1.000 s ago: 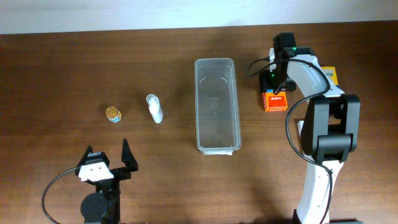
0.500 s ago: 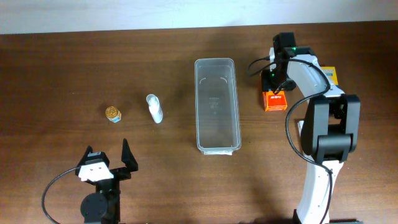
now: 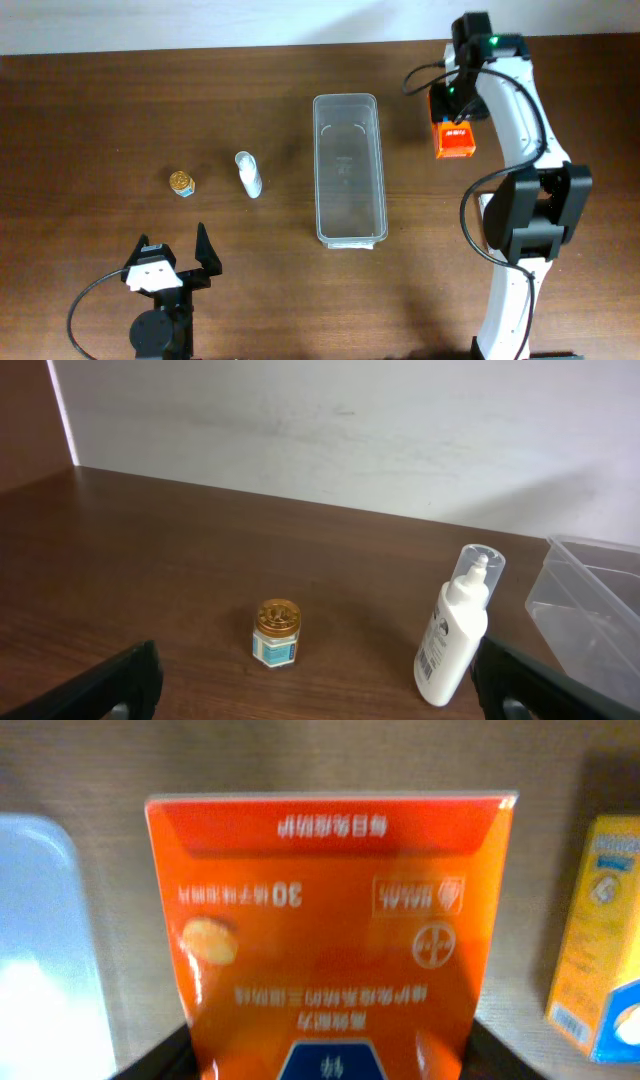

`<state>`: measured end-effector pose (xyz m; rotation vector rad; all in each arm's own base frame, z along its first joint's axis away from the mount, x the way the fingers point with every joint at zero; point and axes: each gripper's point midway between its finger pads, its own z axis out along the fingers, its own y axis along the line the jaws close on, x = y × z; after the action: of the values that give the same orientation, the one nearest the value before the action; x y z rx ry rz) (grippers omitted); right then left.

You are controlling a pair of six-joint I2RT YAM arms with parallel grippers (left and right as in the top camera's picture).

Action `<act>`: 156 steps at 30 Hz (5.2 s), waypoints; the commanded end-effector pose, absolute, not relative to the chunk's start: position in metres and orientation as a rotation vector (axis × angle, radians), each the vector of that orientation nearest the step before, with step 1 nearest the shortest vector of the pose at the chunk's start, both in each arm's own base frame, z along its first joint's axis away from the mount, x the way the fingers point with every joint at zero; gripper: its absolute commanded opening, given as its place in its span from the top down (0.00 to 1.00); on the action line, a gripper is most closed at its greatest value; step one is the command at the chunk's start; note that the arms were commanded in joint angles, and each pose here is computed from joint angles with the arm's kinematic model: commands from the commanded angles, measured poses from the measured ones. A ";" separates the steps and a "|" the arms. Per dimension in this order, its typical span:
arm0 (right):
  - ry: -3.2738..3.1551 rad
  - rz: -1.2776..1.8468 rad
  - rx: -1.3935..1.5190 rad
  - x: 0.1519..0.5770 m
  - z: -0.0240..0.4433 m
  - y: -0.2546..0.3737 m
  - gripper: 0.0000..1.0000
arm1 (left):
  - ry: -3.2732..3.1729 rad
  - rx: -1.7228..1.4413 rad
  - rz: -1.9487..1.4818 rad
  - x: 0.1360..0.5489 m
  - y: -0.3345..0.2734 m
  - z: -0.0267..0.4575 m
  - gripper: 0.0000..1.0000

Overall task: Pack container
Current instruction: 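Lift the orange box and carry it left over the container, then lower the orange box into the container and open the right gripper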

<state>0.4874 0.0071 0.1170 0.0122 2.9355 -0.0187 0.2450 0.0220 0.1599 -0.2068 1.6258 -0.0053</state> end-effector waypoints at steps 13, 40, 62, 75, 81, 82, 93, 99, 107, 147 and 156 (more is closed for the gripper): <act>2.872 0.322 -0.013 0.461 0.210 0.125 0.44 | 1.623 -0.204 0.018 0.245 0.025 0.160 0.01; 2.887 0.258 -0.042 0.467 0.153 0.221 0.44 | 1.623 -0.204 0.018 0.245 0.025 0.160 0.00; 3.024 0.141 -0.006 0.458 0.088 0.218 0.43 | 1.623 -0.204 0.018 0.245 0.025 0.160 0.01; 2.996 0.166 -0.008 0.467 0.071 0.224 0.43 | 1.623 -0.204 0.018 0.245 0.025 0.160 0.01; 2.996 0.167 -0.026 0.465 0.062 0.230 0.43 | 1.623 -0.204 0.018 0.245 0.025 0.160 0.01; 2.999 0.165 -0.031 0.464 0.060 0.231 0.43 | 1.623 -0.204 0.018 0.245 0.025 0.160 0.00; 2.974 0.184 -0.085 0.461 0.054 0.251 0.43 | 1.623 -0.204 0.018 0.245 0.025 0.160 0.01; 2.970 0.168 -0.082 0.463 0.054 0.249 0.43 | 1.623 -0.204 0.018 0.245 0.025 0.160 0.00; 2.965 0.147 -0.081 0.464 0.054 0.246 0.37 | 1.623 -0.204 0.018 0.245 0.025 0.160 0.01; 2.822 0.072 0.091 0.515 0.107 0.172 0.28 | 1.623 -0.204 0.018 0.245 0.025 0.160 0.01; 2.829 0.102 0.050 0.515 0.107 0.175 0.27 | 1.623 -0.204 0.018 0.245 0.025 0.160 0.01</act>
<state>0.5109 0.1765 0.0910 0.0699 2.8644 0.0944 0.2450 0.0220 0.1602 -0.2068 1.6246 -0.0054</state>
